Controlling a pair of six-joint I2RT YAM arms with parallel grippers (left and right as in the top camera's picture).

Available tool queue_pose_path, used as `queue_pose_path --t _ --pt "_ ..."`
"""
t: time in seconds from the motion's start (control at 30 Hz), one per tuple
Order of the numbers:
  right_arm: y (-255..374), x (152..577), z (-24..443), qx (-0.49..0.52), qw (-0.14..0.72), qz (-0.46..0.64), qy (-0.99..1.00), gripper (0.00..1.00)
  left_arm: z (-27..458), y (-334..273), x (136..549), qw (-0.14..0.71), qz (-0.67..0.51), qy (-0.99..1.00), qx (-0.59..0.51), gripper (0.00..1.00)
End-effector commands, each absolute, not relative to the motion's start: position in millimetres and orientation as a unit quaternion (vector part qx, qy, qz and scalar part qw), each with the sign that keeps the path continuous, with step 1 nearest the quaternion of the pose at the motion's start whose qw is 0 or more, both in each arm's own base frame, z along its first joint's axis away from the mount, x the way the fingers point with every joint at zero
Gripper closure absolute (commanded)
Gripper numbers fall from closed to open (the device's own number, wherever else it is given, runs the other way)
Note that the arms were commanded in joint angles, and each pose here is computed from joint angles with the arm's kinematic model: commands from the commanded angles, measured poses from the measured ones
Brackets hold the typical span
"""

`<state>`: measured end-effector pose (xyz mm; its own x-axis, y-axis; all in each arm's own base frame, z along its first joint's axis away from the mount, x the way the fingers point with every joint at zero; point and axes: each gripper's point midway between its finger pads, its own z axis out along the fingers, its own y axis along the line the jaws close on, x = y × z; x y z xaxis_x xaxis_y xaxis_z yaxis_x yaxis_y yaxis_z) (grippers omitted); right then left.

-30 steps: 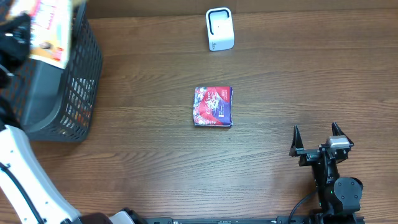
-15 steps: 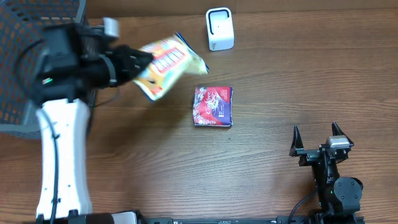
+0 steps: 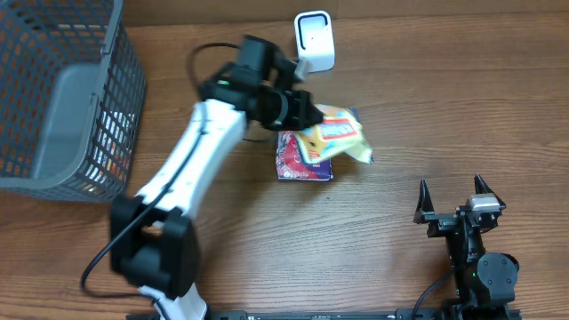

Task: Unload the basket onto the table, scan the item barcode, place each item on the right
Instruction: 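Lift the beige pouch out and drop it on the pad pack, then lower the left gripper into the basket toward the white Pantene tube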

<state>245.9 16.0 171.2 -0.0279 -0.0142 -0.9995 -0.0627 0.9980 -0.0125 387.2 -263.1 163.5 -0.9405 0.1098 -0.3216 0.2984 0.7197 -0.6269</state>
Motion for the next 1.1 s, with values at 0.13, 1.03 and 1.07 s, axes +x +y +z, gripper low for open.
queue_pose_path --t 0.13,1.03,1.07 --pt "16 246 170 -0.025 0.699 0.019 0.715 0.00 119 -297 388 0.118 -0.334 0.925 0.138 0.96" --pt "16 246 170 -0.025 0.699 0.019 0.715 0.00 373 -134 434 0.396 -0.251 0.883 0.028 0.00" --pt "16 246 170 -0.025 0.699 0.019 0.715 0.00 379 -111 434 0.410 -0.226 0.884 0.003 0.00"
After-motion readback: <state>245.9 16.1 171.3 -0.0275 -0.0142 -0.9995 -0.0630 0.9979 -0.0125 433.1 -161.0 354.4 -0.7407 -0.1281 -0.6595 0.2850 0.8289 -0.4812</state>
